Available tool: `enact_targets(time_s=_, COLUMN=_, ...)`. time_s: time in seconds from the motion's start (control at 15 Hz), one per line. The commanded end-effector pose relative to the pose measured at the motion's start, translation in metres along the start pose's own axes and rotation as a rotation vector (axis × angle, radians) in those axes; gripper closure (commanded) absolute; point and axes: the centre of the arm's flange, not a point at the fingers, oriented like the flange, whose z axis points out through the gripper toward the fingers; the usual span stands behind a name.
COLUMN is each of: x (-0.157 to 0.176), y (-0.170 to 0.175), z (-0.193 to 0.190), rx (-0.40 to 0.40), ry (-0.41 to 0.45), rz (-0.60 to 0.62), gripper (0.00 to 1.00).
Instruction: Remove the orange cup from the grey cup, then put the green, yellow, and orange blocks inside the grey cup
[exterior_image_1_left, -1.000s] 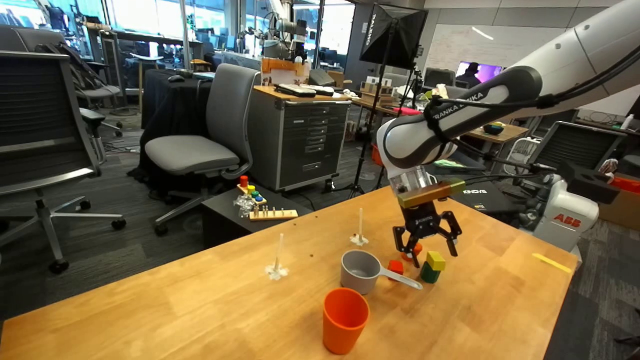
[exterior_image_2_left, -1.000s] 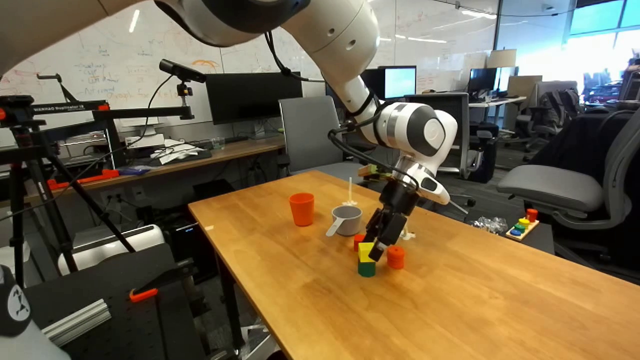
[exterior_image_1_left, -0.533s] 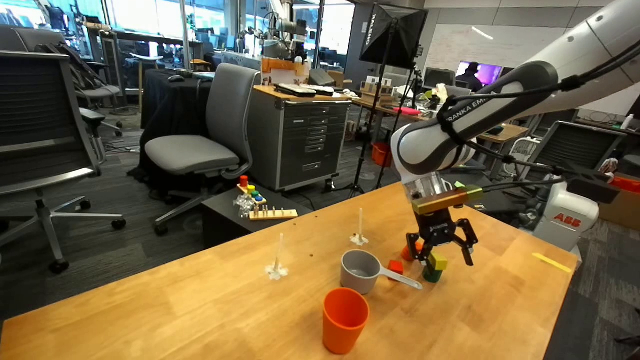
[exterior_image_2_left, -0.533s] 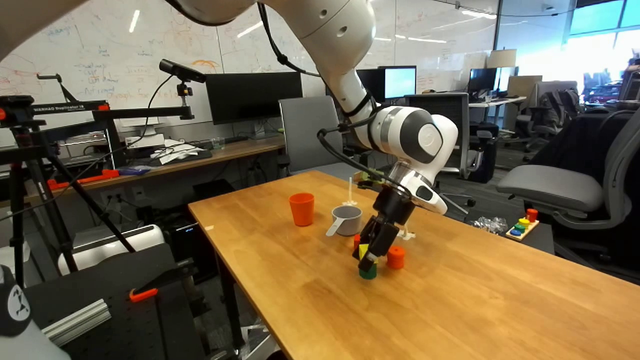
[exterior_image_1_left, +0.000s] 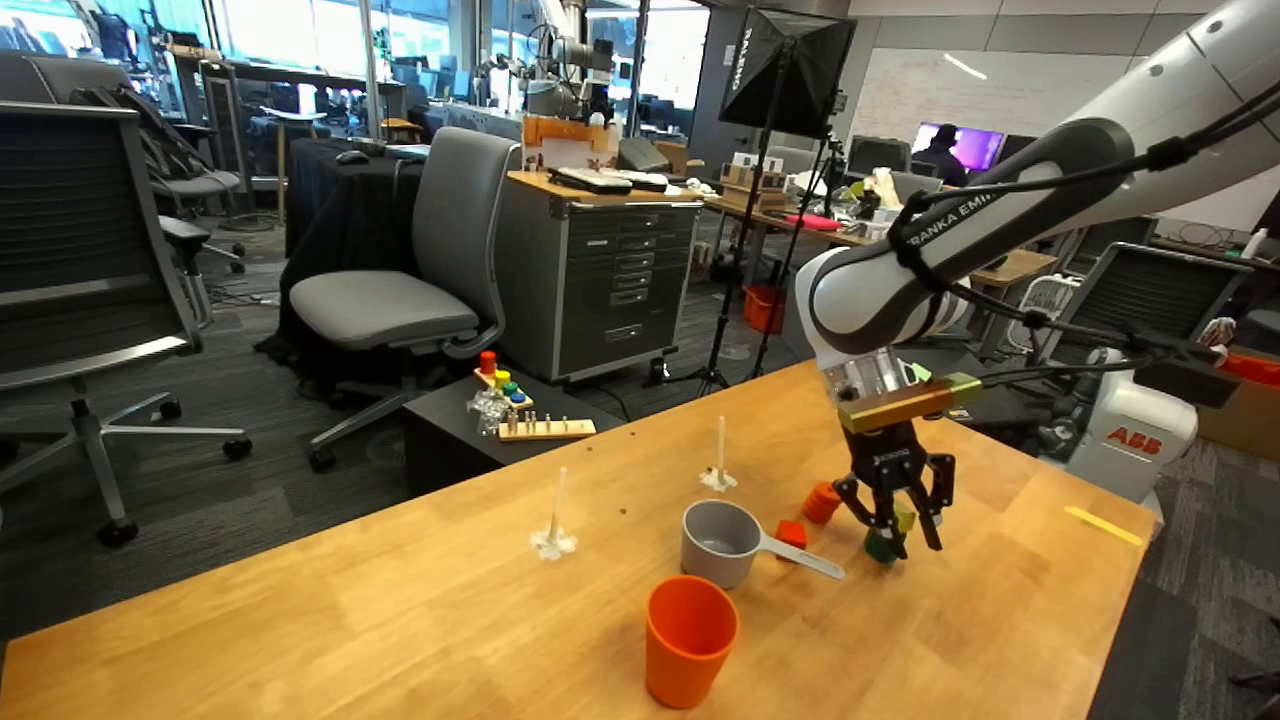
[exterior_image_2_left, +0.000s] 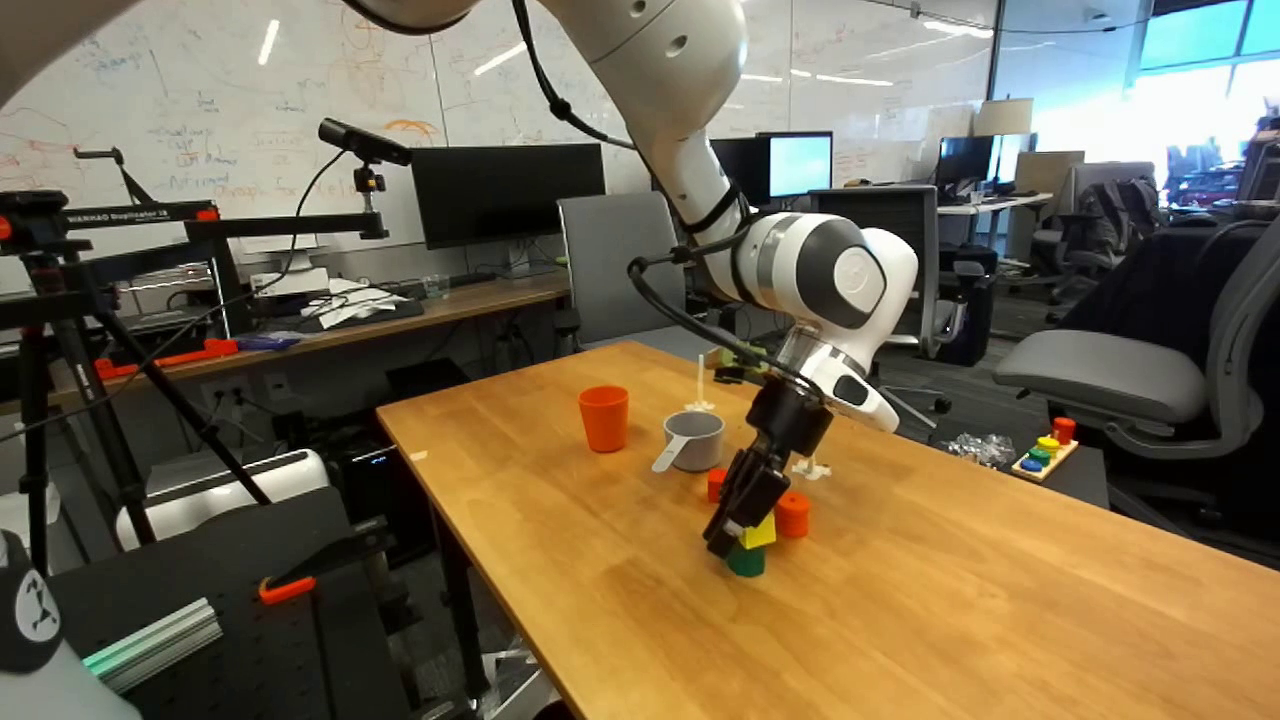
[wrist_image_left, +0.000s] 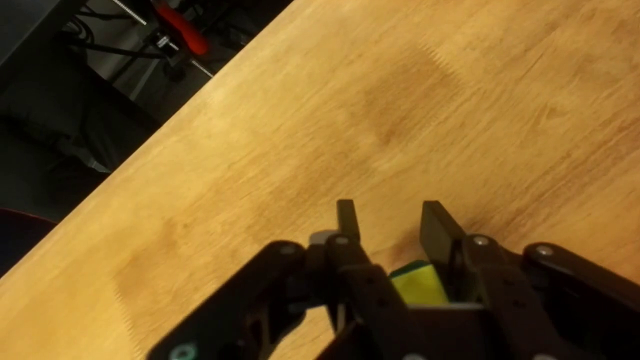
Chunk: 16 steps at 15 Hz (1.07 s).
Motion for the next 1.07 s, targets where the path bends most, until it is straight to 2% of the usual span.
enact_targets(time_s=0.0, x=-0.012, y=0.009, z=-0.001, rx=0.005, ry=0.004, rz=-0.009, gripper=0.34)
enact_targets(time_s=0.2, x=-0.012, y=0.008, z=-0.002, rx=0.002, ry=-0.005, rz=-0.016, gripper=0.12)
enact_targets(time_s=0.33, x=-0.014, y=0.006, z=-0.004, rx=-0.01, ry=-0.01, rz=-0.036, gripper=0.0)
enact_targets(time_s=0.6, x=-0.01, y=0.006, z=-0.014, rx=-0.004, ry=-0.011, rz=-0.081, gripper=0.0)
enact_targets(time_s=1.0, x=-0.002, y=0.015, z=-0.036, rx=0.005, ry=0.03, rz=-0.07, gripper=0.0)
